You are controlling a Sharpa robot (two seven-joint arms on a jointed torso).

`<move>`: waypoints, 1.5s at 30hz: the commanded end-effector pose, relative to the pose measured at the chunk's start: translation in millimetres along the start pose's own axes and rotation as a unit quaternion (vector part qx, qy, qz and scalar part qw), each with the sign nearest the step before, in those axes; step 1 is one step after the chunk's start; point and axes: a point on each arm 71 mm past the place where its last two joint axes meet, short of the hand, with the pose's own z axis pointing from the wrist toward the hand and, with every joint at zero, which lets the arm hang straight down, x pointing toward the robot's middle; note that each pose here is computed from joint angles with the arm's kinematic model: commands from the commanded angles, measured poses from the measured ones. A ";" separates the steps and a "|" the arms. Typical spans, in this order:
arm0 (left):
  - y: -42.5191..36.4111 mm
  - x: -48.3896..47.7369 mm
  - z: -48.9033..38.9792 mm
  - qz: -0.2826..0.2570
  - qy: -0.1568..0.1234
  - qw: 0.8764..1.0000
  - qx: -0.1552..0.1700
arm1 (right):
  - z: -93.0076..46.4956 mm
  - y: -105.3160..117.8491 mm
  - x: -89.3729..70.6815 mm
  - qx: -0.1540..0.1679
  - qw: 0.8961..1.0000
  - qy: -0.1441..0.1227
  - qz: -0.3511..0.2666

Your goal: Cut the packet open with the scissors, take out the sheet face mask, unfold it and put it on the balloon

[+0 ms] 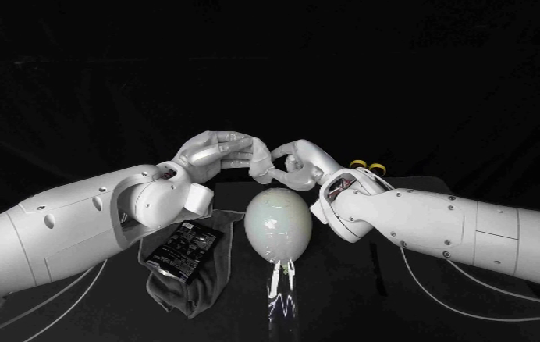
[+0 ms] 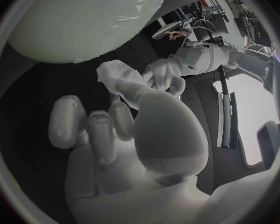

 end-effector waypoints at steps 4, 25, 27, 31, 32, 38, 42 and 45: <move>-3.3 1.7 -0.3 0.002 0.016 1.000 0.006 | -8.6 -3.5 -8.8 -0.006 1.000 -0.008 0.022; -2.4 -0.6 -0.9 0.007 0.007 1.000 -0.003 | -25.4 12.6 -18.4 -0.055 0.997 -0.052 0.024; -2.3 -0.4 -0.9 0.007 0.007 1.000 -0.004 | -24.3 14.4 -17.1 -0.057 0.997 -0.055 0.023; -2.2 -0.1 -0.9 0.007 0.008 1.000 -0.005 | -22.4 17.0 -15.2 -0.059 0.996 -0.061 0.023; -2.1 0.0 -0.9 0.007 0.008 1.000 -0.005 | -21.9 17.4 -14.7 -0.059 0.996 -0.061 0.022; -1.9 0.5 -0.5 0.007 0.009 1.000 -0.006 | -19.4 21.1 -10.5 -0.062 0.996 -0.058 0.018; -1.8 0.9 -0.3 0.007 0.010 1.000 -0.006 | -17.4 23.3 -7.1 -0.065 0.996 -0.053 0.012; -1.8 1.1 -0.2 0.006 0.010 1.000 -0.006 | -16.7 24.4 -5.5 -0.066 0.996 -0.052 0.010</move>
